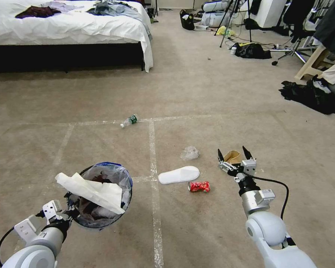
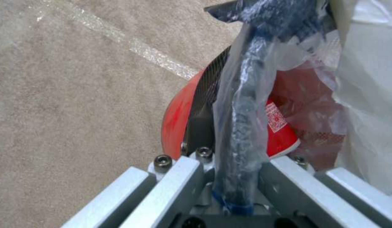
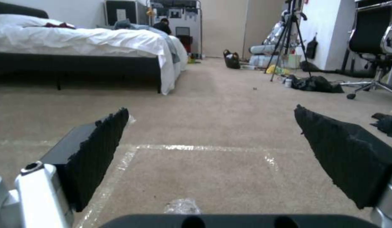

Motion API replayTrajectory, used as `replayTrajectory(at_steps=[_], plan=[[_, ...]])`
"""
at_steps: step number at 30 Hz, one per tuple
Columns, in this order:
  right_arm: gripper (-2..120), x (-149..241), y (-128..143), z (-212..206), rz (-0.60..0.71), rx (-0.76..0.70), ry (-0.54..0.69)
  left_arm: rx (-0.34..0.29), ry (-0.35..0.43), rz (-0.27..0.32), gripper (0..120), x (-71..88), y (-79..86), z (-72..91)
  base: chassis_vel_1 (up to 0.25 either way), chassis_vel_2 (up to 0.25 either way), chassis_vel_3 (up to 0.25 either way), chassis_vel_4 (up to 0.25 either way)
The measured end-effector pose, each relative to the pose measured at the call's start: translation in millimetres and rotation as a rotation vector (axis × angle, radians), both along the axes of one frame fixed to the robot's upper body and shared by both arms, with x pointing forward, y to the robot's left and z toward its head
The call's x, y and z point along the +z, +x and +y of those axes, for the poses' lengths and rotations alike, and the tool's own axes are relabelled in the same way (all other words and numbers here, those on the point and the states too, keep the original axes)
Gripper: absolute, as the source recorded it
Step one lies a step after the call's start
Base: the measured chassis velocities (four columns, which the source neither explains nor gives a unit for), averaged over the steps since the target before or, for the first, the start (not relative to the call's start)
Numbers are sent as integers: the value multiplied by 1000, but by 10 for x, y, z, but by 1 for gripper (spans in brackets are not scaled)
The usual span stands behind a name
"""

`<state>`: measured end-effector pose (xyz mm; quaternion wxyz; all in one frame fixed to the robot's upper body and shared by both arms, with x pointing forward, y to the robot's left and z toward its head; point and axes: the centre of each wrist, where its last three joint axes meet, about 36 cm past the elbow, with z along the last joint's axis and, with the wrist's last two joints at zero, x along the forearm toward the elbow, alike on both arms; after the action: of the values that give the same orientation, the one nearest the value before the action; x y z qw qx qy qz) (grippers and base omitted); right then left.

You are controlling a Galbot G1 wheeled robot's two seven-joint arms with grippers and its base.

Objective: Pick up the trash bin and place the garbage on the floor into it.

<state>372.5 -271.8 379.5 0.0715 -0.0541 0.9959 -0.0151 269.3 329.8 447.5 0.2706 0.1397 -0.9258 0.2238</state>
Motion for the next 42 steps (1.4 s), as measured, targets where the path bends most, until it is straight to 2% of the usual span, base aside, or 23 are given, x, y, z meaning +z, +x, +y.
replayTrajectory(at_steps=[10,23,32,35,36,37,40,41,42], plan=[[100,-9,12,-11,1,-4,-5,3,-3,1,0,-10,-4,-4,-40,39,41,-43],[100,-16,17,-15,-1,-10,-5,4,-2,-1,0,-2,-21,-12,-193,202,193,-196],[100,-42,5,45,11,21,-19,5,-2,-4,0,-2,-20,-17,-70,57,53,-65],[100,-67,-52,59,87,22,-49,5,-3,-2,0,-9,-16,-18,0,0,0,0],[100,-63,-90,43,148,29,-73,5,-2,-1,0,-13,-14,-17,0,0,0,0],[100,-63,-90,43,148,29,-73,5,-2,-1,0,-13,-14,-17,0,0,0,0],[100,-45,-266,-51,419,92,-208,6,-3,-2,0,-26,8,-7,0,0,0,0],[100,-45,-266,-51,419,92,-208,6,-3,-2,0,-26,8,-7,0,0,0,0],[100,-45,-296,-78,472,111,-249,7,-4,-2,0,-29,11,-5,0,0,0,0]])
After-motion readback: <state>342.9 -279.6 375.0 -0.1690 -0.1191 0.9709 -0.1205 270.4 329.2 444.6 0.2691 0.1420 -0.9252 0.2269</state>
